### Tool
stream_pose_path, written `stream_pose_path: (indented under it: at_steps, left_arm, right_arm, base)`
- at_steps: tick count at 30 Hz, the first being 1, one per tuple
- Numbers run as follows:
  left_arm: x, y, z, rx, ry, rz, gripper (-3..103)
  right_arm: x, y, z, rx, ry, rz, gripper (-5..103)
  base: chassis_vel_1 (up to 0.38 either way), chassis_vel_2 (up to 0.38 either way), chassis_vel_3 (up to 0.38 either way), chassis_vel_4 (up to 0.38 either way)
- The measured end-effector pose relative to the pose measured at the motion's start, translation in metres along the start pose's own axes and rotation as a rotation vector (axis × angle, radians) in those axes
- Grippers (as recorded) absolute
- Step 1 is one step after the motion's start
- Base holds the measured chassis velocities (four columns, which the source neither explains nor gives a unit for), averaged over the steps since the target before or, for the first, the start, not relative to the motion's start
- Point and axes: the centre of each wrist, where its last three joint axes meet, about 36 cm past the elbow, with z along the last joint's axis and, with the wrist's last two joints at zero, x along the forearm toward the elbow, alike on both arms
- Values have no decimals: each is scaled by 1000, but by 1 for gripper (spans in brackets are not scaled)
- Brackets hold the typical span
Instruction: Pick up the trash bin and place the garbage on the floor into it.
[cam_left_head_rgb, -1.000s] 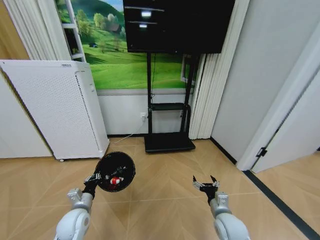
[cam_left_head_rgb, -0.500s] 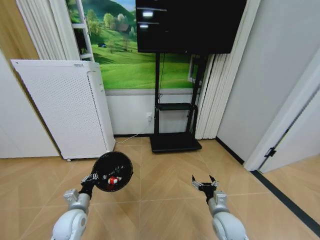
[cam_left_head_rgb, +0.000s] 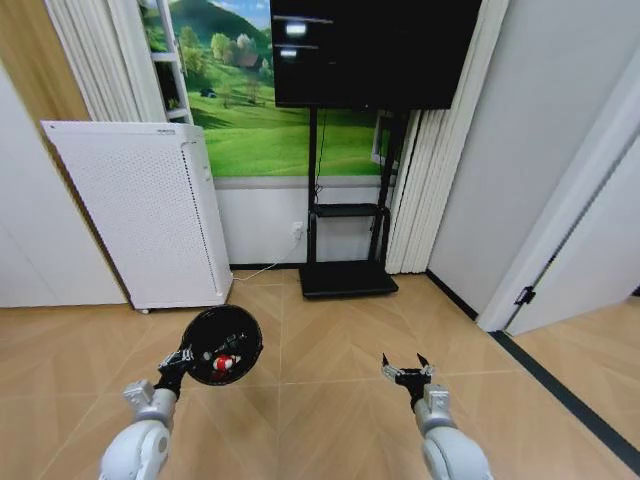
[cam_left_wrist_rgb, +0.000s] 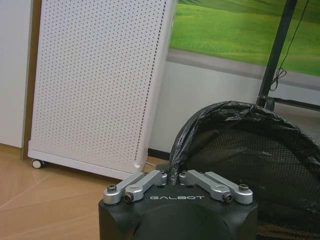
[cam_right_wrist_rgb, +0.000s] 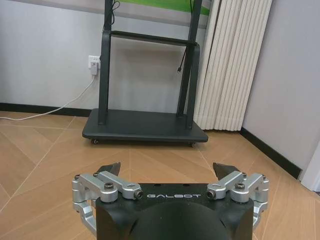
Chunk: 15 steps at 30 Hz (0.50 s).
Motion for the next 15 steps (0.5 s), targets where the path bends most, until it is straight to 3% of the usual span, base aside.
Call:
stream_pose_path:
  at_steps: [15]
  left_arm:
    - [-2,-3,4,11,3,-31,4]
  right_arm:
    - [-8,0,12,-6,-37,-4,100]
  base:
    - [34,83,-46,-75]
